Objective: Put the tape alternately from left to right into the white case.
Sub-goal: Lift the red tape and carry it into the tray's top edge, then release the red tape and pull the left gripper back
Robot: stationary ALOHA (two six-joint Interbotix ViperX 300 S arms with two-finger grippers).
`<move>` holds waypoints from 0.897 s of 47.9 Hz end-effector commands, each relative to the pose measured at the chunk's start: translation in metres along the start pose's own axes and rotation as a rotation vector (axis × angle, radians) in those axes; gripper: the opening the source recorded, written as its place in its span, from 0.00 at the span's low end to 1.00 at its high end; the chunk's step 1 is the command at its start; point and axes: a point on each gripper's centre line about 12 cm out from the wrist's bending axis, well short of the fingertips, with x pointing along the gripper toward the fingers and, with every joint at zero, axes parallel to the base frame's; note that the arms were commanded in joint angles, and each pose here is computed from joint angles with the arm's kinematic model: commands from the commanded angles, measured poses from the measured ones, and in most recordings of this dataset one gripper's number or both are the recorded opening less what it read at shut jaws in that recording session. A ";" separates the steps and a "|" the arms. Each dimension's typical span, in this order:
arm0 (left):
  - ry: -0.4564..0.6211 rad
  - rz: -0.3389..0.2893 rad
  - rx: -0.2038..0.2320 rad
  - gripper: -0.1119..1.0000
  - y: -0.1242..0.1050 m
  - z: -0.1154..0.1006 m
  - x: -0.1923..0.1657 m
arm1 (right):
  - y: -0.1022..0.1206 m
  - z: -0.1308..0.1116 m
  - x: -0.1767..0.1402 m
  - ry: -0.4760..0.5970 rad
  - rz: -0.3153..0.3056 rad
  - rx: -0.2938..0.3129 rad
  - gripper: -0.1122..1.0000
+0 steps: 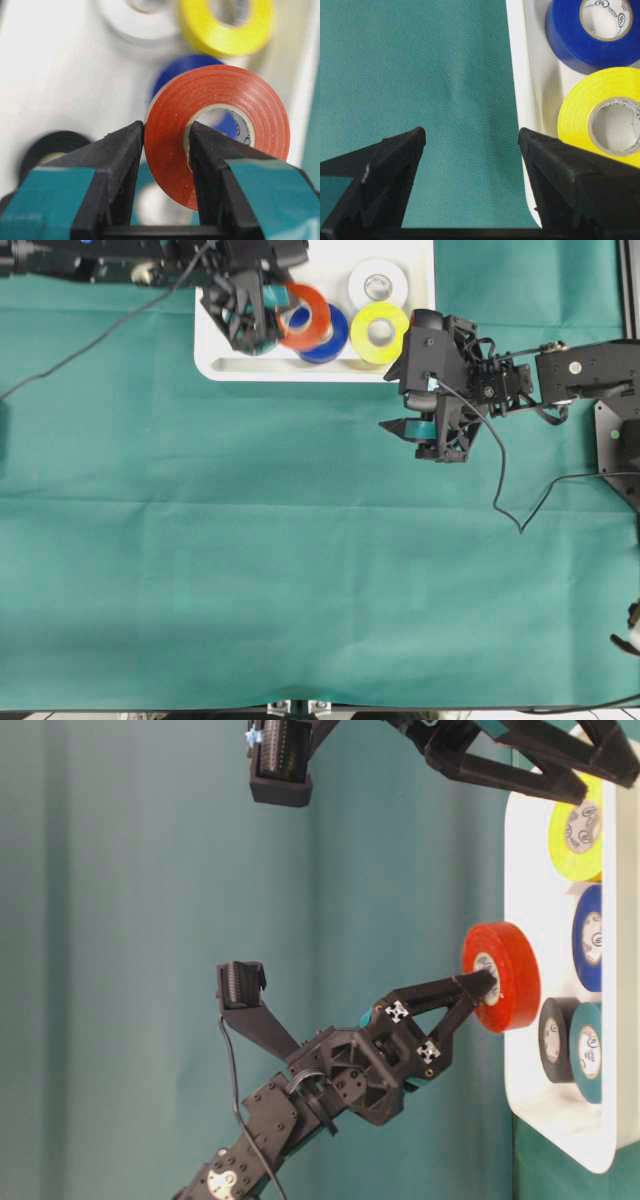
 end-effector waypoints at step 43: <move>-0.144 0.112 0.056 0.08 0.052 0.009 0.026 | 0.002 0.005 -0.003 -0.021 0.007 -0.003 0.86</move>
